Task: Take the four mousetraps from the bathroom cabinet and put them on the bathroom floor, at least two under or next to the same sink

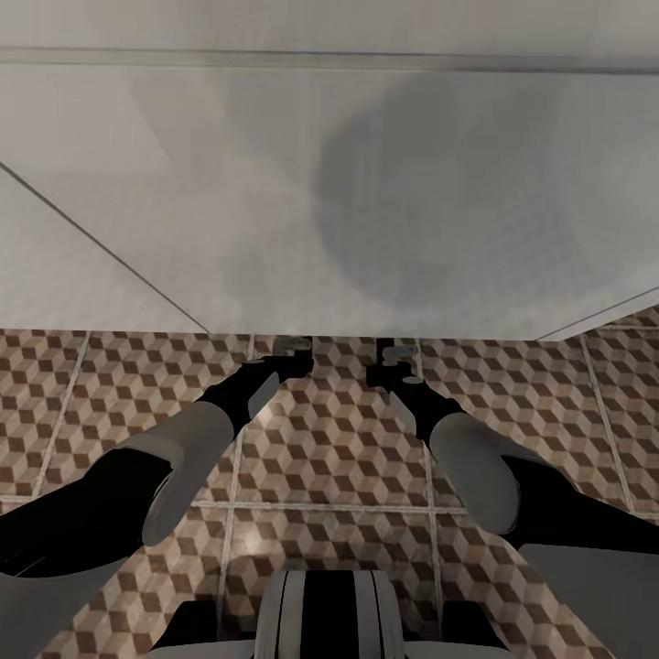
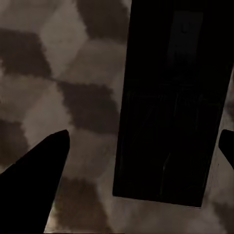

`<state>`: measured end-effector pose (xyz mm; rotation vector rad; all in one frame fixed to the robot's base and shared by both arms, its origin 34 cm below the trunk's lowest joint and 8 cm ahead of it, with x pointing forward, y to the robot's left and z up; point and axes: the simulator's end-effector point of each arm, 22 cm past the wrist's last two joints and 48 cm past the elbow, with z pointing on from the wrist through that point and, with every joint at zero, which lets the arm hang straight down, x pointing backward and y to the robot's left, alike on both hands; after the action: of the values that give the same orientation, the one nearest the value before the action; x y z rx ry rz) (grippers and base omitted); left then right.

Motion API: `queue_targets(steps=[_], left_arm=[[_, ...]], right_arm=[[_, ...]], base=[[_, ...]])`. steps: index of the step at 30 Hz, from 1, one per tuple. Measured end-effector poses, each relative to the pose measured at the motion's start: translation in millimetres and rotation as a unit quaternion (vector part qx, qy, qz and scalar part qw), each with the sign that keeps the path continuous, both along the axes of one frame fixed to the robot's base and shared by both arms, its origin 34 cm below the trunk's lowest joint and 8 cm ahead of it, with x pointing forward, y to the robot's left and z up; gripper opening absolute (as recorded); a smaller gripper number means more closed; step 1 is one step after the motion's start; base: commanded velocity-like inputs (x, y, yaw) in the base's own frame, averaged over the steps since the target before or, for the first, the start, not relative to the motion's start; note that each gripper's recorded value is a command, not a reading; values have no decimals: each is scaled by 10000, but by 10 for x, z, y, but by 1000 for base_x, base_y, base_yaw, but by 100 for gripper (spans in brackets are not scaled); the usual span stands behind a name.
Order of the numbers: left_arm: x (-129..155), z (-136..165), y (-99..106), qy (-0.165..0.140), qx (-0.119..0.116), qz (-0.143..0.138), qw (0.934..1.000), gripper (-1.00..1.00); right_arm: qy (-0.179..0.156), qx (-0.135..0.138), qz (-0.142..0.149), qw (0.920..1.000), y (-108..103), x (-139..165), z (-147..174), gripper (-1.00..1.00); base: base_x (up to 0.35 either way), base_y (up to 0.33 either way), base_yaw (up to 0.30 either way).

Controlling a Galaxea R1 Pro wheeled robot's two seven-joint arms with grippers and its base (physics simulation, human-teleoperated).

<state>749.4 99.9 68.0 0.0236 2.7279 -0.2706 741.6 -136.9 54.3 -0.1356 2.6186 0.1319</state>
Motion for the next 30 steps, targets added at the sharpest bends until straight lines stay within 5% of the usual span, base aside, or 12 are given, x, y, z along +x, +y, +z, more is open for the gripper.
queue_targets(steps=[30], left_arm=[[2,-1,11,1,21,16,10000,-100]], right_arm=[[-36,4,-3,10000,1,14,8,100]], base=[[0,0,0]])
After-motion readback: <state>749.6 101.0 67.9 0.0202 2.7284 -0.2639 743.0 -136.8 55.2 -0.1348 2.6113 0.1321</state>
